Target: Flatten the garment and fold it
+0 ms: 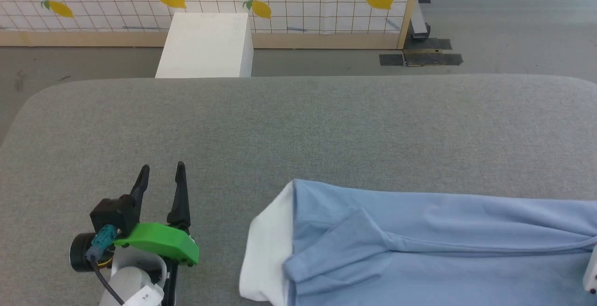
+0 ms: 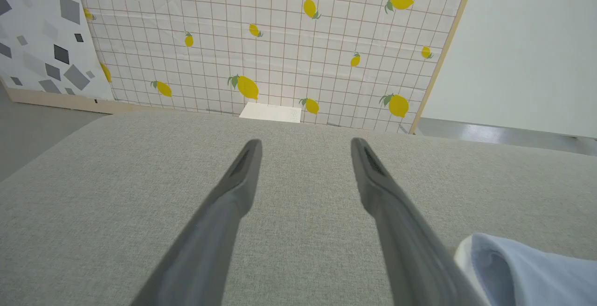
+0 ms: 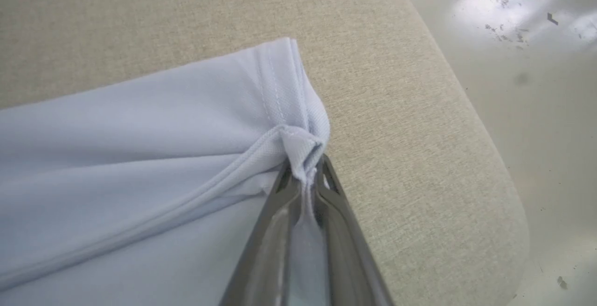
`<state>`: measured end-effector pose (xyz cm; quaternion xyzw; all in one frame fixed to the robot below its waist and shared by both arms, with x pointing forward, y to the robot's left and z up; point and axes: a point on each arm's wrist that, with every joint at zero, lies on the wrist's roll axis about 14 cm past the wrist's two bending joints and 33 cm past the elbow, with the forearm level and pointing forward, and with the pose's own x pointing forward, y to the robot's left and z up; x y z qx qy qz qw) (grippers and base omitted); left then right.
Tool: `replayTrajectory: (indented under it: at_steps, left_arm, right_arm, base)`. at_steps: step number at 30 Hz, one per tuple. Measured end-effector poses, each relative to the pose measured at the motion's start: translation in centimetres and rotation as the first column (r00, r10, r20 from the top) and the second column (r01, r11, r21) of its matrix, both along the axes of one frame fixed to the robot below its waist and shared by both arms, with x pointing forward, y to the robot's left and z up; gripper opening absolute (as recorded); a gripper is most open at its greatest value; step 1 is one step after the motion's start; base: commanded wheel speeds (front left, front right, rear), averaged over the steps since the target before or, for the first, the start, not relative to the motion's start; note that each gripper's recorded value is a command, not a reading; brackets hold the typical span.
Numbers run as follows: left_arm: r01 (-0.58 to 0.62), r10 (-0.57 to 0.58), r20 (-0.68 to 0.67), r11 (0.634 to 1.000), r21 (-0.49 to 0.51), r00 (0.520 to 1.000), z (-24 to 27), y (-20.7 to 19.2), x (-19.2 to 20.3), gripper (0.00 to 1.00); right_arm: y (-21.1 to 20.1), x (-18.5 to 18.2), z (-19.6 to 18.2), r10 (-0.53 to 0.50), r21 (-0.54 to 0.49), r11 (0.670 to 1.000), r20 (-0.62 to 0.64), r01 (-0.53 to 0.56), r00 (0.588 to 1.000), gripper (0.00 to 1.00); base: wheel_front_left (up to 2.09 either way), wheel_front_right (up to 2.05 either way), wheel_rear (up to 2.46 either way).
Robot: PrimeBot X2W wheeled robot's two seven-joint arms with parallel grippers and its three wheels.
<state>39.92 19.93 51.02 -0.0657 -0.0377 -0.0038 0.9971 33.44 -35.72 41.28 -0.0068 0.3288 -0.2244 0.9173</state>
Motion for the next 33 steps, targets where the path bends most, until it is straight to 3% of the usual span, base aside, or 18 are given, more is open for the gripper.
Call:
replayTrajectory:
  at_steps: [7,14,15,19,23,28,33]
  left_arm:
    - [0.0,0.0,0.001,1.0,-0.003,1.0,0.1,0.0,-0.3,1.0]
    - [-0.008,0.008,0.013,1.0,0.0,1.0,0.4,0.4,-0.7,1.0]
    - [-0.012,0.012,0.016,1.0,0.008,1.0,0.6,0.5,-0.8,1.0]
    - [-0.013,0.013,0.018,1.0,0.018,1.0,0.6,0.6,-1.0,1.0]
    - [-0.016,0.015,0.016,1.0,0.017,1.0,0.5,0.7,-1.1,1.0]
    - [-0.023,0.023,0.008,1.0,0.011,1.0,0.2,0.9,-0.9,1.0]
    - [-0.026,0.026,0.01,1.0,0.009,1.0,0.2,0.9,-0.6,1.0]
  right_arm:
    - [0.9,0.6,0.5,0.02,0.01,1.0,0.002,-0.02,1.0,0.0]
    - [7.1,0.6,2.2,0.183,0.094,0.98,-0.053,-0.178,0.982,0.0]
    - [11.4,0.7,4.9,0.309,0.125,0.944,-0.019,-0.305,0.951,0.0]
    - [18.1,0.3,8.1,0.498,0.159,0.852,0.044,-0.498,0.866,0.0]
    - [24.7,0.1,10.5,0.667,0.155,0.72,0.117,-0.677,0.736,0.0]
    - [31.3,1.0,11.3,0.797,0.139,0.557,0.187,-0.819,0.574,0.0]
    - [36.3,2.2,9.8,0.874,0.131,0.423,0.201,-0.896,0.442,0.0]
  base:
    - [0.0,0.0,0.0]
    - [0.0,0.0,0.0]
    - [0.0,0.0,0.0]
    - [0.0,0.0,0.0]
    - [0.0,0.0,0.0]
    - [0.0,0.0,0.0]
    - [0.0,0.0,0.0]
